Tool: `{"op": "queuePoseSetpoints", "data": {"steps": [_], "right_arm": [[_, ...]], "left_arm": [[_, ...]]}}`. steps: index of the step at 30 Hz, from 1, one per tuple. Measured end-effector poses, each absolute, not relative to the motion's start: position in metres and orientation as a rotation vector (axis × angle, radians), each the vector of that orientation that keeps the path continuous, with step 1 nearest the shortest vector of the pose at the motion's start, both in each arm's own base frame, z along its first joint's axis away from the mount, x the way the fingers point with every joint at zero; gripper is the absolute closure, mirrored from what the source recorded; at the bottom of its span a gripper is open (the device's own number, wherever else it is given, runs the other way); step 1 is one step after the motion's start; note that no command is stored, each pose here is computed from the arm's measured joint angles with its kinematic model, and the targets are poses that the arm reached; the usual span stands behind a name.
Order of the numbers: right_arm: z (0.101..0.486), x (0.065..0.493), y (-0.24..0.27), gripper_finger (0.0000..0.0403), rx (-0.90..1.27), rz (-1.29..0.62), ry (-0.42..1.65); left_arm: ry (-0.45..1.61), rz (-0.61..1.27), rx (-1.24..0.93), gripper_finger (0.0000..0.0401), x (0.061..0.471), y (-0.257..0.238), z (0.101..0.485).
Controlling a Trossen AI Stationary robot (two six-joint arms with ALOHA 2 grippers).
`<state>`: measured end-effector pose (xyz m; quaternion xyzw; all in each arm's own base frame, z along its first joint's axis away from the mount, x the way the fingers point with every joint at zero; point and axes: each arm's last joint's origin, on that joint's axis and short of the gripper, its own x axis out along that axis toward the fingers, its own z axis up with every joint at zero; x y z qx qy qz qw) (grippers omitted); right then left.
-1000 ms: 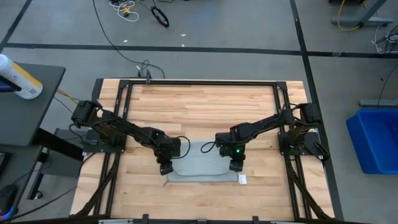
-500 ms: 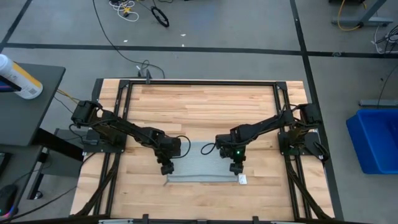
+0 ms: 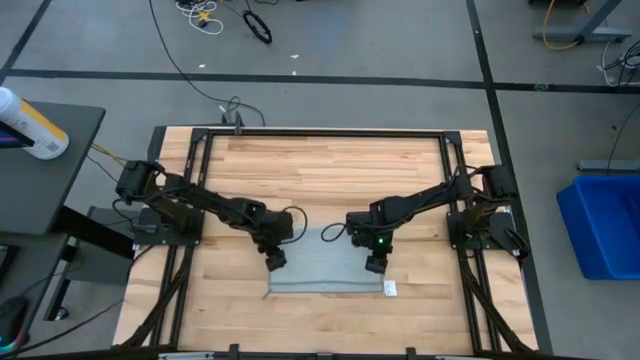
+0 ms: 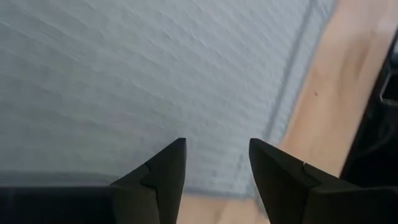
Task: Fold microfiber towels
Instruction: Fold the gray microfiber towel
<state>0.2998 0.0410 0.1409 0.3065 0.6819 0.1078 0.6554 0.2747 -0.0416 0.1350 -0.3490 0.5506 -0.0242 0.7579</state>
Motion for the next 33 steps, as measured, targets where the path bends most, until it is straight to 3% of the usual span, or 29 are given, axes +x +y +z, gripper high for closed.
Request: {"op": "queuePoseSetpoints", "data": {"steps": [14,24,33], "right_arm": [[0.141,0.301,-0.006,0.0162,0.739,0.175,1.485],[0.142,0.294,-0.032,0.0171,0.721,0.140,1.502],[0.173,0.306,-0.062,0.0160,0.590,0.107,1.468]], "left_arm": [[1.128,0.015,-0.835,0.0218,0.276,0.019,0.135],[1.133,0.016,-0.841,0.0218,0.270,0.039,0.134],[1.110,-0.003,-0.792,0.0218,0.275,0.055,0.146]]}}
